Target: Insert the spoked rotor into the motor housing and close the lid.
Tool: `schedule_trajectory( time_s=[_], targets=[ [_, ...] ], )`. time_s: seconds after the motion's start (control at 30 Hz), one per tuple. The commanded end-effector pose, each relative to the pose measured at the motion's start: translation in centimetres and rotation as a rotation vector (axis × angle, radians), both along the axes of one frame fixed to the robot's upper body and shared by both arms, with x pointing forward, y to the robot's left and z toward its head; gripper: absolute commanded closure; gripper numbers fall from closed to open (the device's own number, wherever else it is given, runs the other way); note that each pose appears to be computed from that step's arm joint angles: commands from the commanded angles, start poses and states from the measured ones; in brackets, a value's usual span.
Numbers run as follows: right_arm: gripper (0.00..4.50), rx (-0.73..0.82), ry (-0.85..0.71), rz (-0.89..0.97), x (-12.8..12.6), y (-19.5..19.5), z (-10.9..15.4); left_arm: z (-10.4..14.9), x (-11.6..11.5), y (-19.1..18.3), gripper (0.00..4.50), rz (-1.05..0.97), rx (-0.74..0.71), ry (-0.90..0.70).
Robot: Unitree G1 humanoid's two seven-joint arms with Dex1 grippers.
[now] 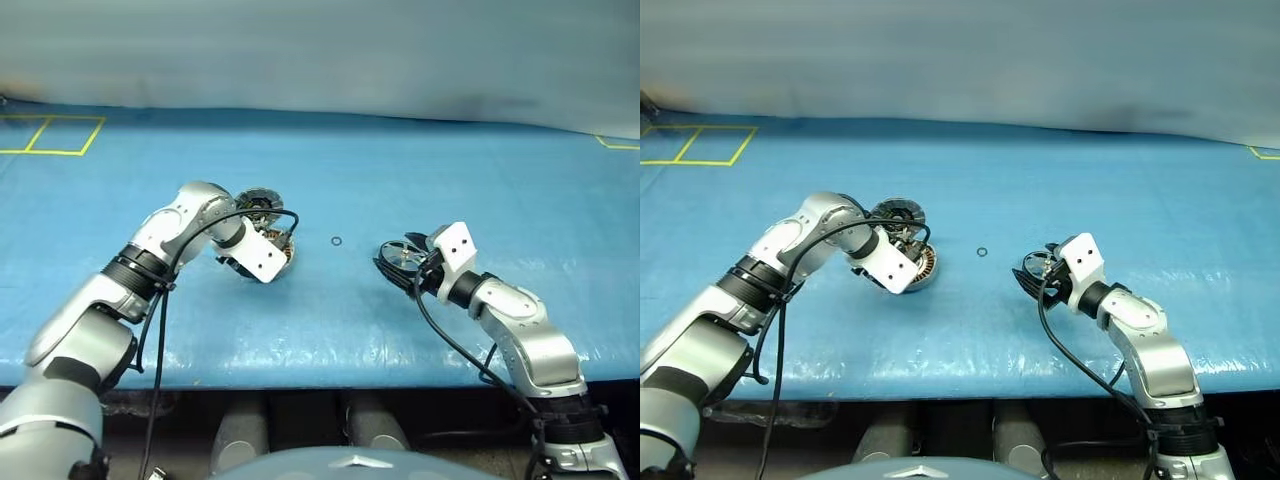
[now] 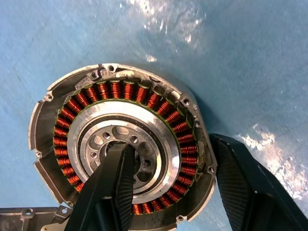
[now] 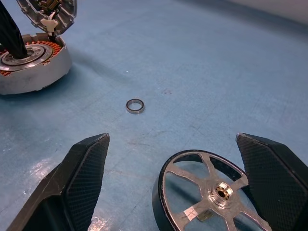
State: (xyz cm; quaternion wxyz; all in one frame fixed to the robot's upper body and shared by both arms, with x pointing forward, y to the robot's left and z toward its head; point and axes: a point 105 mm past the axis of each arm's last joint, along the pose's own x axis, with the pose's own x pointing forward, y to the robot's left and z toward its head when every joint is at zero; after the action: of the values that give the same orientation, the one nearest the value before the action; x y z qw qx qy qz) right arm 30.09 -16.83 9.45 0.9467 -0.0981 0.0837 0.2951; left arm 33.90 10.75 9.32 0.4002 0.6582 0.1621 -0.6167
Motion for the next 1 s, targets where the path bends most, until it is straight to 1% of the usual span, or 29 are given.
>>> schedule_trajectory(
  time_s=[0.03, 0.13, 0.33, 0.6, 0.67, 0.7, 0.8, 1.0],
  targets=[
    [0.00, 0.009, -0.077, -0.027, -0.3, -0.5, 1.7, 1.1, -0.3, -2.6, 2.38, -0.122, -0.034, -0.037],
    [0.00, 0.008, -0.074, -0.044, -0.7, -0.8, 1.4, 1.1, -0.5, -3.7, 2.38, -0.162, -0.048, -0.027],
    [0.00, 0.015, -0.079, -0.075, -1.2, -1.2, 1.3, 0.3, -1.3, -5.0, 2.38, -0.225, -0.040, 0.009],
    [0.00, 0.022, -0.076, -0.087, -1.4, -1.1, 1.0, -0.3, -1.7, -3.9, 2.38, -0.223, -0.007, 0.067],
    [0.00, 0.023, -0.076, -0.086, -1.3, -1.0, 1.0, -0.2, -1.8, -4.0, 1.65, -0.236, -0.038, 0.066],
    [0.00, 0.023, -0.075, -0.084, -1.2, -0.9, 1.0, -0.1, -1.8, -4.2, 1.37, -0.232, -0.060, 0.064],
    [0.00, 0.026, -0.076, -0.068, -0.9, -0.6, 1.0, 0.6, -2.3, -4.8, 1.37, -0.237, -0.154, 0.073],
    [0.00, 0.031, -0.082, -0.056, -0.3, -0.2, 1.1, 2.4, -2.6, -3.8, 1.37, -0.230, -0.232, 0.041]
  ],
)
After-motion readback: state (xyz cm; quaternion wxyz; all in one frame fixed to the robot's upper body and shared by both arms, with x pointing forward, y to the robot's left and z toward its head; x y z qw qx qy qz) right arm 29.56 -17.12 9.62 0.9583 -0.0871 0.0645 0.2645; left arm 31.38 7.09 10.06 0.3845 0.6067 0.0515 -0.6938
